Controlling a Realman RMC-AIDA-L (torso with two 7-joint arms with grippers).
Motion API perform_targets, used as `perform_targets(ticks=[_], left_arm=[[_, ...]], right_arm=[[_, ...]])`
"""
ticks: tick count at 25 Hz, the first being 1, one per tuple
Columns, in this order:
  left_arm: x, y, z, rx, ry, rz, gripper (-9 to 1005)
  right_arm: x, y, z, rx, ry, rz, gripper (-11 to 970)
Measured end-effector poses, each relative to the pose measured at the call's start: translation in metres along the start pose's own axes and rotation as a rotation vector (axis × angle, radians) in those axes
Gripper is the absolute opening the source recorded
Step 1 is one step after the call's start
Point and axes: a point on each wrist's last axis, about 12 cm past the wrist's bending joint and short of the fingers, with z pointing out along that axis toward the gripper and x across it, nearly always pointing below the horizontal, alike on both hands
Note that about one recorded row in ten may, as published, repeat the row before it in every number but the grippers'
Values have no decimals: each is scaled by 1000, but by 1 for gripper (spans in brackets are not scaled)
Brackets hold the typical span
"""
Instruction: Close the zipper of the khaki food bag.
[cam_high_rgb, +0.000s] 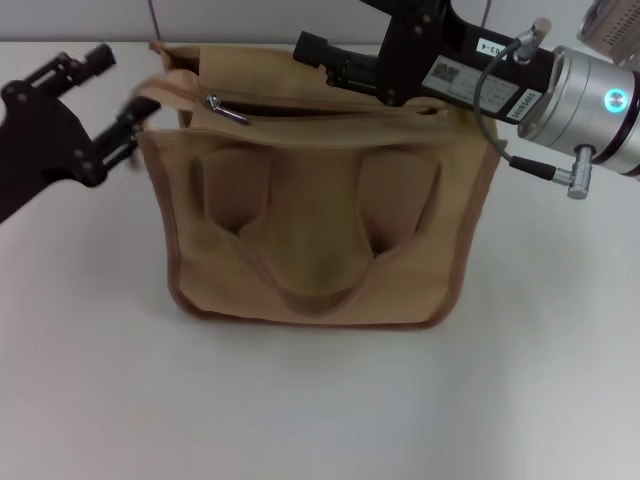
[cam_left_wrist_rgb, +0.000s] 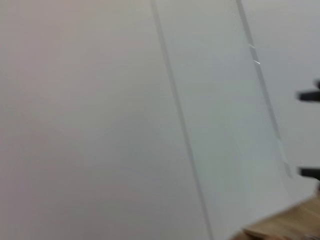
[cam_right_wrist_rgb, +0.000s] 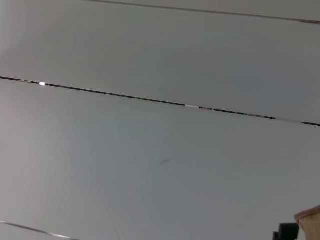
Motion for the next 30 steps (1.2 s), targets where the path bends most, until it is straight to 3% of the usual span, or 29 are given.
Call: perform_targets(ticks=[4, 19, 24, 30], left_arm=[[0, 1, -1, -31, -22, -12, 596], [7, -13, 8, 14, -10, 7, 588], [6, -8, 6, -26, -18, -34, 586], [7, -8, 6, -21, -9, -42, 331]], right_arm=[[2, -1, -2, -4, -2, 7, 804], [3, -1, -3, -6, -5, 16, 803], [3, -1, -3, -6, -5, 17, 803], [3, -1, -4, -7, -6, 17, 803]])
